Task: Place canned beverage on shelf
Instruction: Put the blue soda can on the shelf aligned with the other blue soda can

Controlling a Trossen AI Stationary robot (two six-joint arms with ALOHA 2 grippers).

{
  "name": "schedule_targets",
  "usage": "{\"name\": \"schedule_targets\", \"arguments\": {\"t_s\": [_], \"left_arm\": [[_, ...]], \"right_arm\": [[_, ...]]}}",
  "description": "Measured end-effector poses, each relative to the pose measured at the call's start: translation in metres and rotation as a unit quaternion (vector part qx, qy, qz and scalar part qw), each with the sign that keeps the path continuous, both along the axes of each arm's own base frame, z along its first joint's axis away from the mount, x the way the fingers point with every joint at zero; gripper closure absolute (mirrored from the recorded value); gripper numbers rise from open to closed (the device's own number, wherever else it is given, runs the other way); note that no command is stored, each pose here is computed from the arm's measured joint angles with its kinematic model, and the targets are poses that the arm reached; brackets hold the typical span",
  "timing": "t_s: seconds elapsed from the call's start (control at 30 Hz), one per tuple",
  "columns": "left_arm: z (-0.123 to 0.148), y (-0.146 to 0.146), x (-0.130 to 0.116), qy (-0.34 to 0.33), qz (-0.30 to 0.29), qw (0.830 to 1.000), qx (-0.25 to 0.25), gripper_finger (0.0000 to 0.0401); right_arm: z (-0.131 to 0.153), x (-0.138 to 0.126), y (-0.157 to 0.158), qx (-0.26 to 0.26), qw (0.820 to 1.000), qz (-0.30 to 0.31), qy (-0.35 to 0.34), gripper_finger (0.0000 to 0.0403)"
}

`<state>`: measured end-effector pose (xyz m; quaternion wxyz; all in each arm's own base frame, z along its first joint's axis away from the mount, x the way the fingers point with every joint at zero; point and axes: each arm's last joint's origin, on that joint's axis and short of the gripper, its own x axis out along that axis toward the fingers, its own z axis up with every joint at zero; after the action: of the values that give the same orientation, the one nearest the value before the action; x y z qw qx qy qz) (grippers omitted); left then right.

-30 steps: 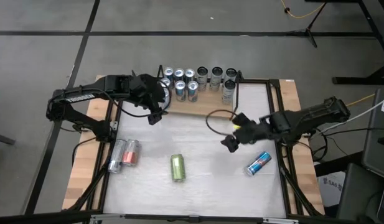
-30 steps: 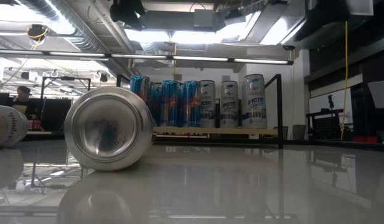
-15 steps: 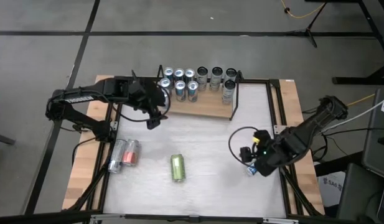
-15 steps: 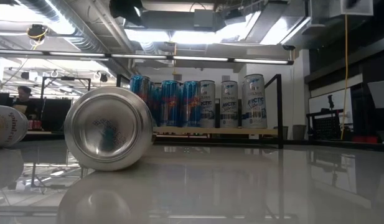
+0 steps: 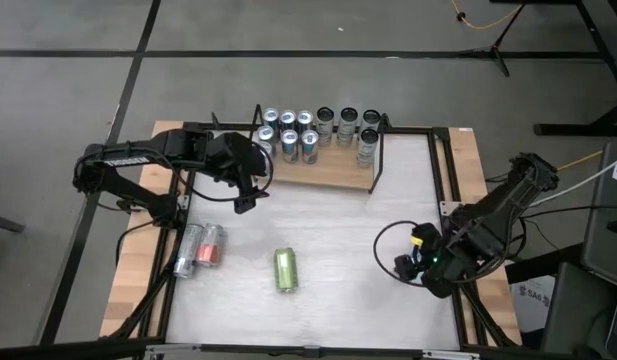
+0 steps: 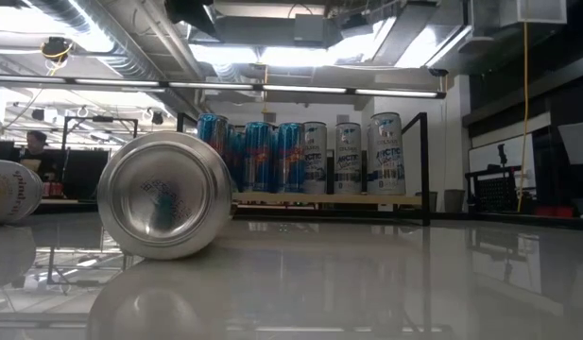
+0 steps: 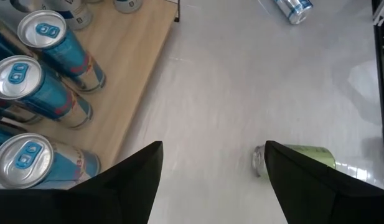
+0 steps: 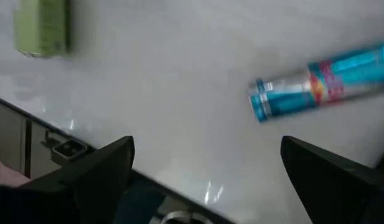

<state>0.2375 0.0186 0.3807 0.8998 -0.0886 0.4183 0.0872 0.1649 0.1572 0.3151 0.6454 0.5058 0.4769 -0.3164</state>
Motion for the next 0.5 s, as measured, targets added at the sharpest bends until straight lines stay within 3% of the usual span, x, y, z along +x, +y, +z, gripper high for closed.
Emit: {"name": "schedule_targets", "arguments": {"t_s": [0.23, 0.5], "left_arm": [[-0.001, -0.005, 0.002, 0.001, -0.009, 1.0, 0.002, 0.0131], [-0.009, -0.004, 0.013, 0.018, 0.005, 1.0, 0.018, 0.0131]], "right_arm": [[-0.016, 0.003, 0.01, 0.029, 0.994, -0.038, 0.103, 0.001], [-0.043, 0.017, 0.024, 0.0, 0.983, -0.097, 0.158, 0.001]]}}
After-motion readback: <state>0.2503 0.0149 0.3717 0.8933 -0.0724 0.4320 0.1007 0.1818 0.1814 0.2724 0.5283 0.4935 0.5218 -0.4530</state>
